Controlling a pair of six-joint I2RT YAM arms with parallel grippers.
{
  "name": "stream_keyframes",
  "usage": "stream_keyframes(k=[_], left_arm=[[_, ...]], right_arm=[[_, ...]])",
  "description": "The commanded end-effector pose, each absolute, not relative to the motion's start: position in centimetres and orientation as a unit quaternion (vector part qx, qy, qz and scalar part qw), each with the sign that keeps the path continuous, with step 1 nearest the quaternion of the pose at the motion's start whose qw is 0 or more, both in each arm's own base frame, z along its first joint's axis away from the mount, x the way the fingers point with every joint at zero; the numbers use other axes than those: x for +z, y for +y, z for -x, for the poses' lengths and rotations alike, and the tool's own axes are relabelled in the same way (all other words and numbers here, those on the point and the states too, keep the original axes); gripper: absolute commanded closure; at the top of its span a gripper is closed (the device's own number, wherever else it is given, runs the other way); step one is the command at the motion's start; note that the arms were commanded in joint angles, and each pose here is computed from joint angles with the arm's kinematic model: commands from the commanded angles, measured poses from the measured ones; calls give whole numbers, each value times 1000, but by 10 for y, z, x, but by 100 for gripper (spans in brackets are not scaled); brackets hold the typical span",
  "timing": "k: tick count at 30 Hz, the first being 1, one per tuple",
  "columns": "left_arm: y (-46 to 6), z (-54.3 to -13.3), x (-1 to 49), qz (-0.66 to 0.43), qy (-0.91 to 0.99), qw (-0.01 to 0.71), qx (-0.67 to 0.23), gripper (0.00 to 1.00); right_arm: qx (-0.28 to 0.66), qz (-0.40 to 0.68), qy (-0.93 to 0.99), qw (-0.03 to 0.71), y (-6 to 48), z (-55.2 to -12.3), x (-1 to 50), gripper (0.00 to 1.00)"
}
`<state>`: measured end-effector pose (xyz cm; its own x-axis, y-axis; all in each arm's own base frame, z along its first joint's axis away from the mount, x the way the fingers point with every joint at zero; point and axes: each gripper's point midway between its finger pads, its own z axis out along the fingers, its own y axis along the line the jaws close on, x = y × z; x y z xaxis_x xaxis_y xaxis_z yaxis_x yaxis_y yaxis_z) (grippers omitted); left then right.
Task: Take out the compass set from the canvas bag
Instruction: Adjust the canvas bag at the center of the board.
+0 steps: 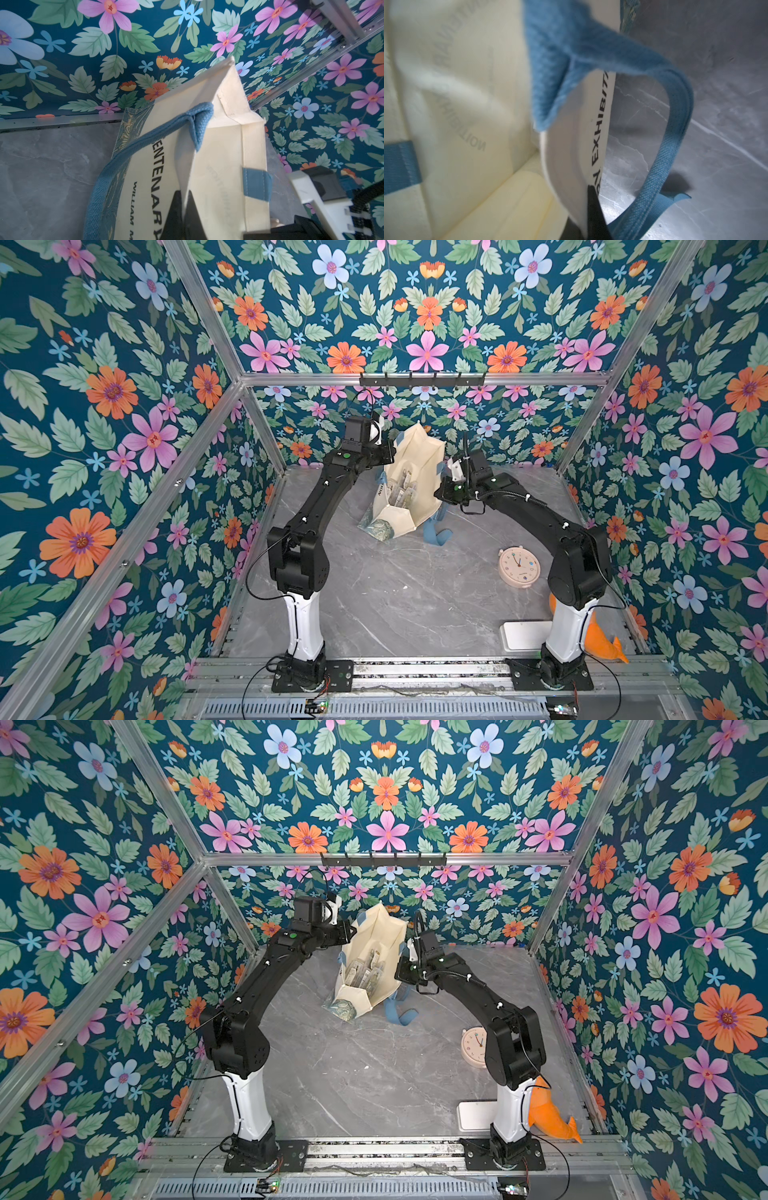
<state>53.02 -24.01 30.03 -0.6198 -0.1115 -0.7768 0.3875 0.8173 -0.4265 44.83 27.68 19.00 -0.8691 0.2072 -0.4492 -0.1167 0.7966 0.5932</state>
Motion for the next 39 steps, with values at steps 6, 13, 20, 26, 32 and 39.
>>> stream_keyframes(k=[6,13,20,26,32,39], left_arm=[[-264,-515,280,-145,851,417,-283,100],[-277,-498,265,-166,857,403,-274,100],[-273,-490,257,-172,861,401,-261,100],[-272,-488,254,-177,861,402,-258,100],[-274,-485,253,-184,859,399,-263,100],[-276,-477,251,-190,859,394,-268,100]], right_arm=[[332,-59,913,231,275,-417,149,93],[323,-59,916,229,261,-396,140,81],[317,-26,913,257,248,-376,165,59],[287,1,914,285,229,-359,180,46],[241,52,910,332,203,-350,207,36],[188,126,884,409,179,-378,253,33]])
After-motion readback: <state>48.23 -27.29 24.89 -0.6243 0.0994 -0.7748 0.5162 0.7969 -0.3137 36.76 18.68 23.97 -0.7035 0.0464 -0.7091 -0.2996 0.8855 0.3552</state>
